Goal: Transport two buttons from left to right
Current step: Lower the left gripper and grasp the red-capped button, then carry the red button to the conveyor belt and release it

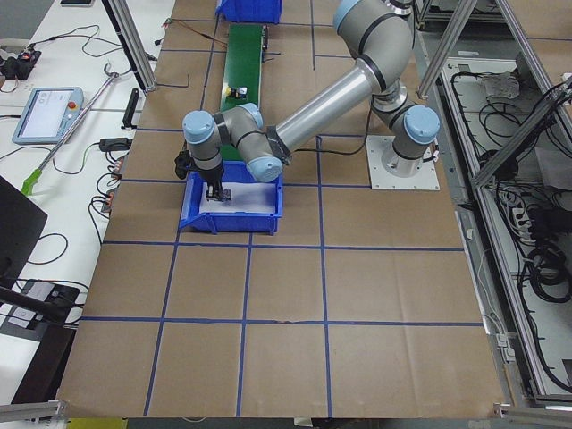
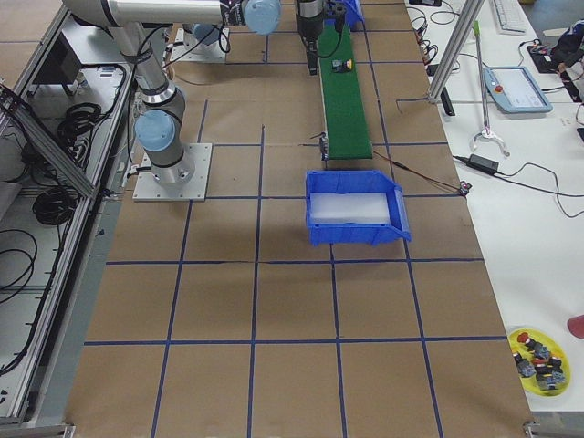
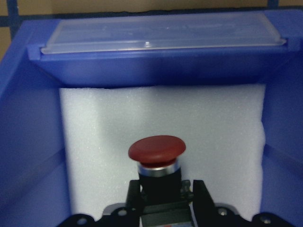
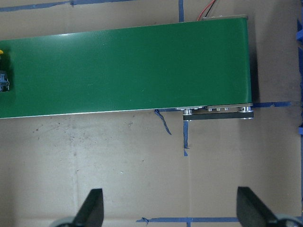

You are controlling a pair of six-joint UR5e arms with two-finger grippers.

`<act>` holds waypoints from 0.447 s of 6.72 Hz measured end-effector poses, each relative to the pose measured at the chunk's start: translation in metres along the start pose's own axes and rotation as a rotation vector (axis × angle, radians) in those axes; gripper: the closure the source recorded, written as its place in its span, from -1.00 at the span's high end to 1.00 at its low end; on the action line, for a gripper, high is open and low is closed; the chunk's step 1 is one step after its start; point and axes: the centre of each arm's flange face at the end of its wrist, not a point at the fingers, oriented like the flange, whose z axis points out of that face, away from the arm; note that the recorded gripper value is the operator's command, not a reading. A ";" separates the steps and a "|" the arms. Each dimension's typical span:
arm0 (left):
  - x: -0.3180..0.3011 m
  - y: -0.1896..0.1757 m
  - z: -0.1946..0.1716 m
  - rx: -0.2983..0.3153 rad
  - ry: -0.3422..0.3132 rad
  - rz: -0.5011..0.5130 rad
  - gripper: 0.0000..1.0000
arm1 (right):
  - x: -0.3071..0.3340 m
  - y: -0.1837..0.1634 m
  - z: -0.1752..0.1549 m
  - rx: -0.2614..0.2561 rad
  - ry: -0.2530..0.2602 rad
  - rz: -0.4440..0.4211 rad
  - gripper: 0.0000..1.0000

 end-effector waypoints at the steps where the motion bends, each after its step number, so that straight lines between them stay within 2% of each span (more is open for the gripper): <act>1: 0.000 0.002 -0.035 -0.012 0.006 0.001 -0.86 | 0.000 0.000 0.000 0.000 0.000 0.000 1.00; 3: 0.004 0.012 -0.089 -0.031 0.017 0.003 -0.86 | 0.000 0.000 0.000 0.000 0.000 0.000 1.00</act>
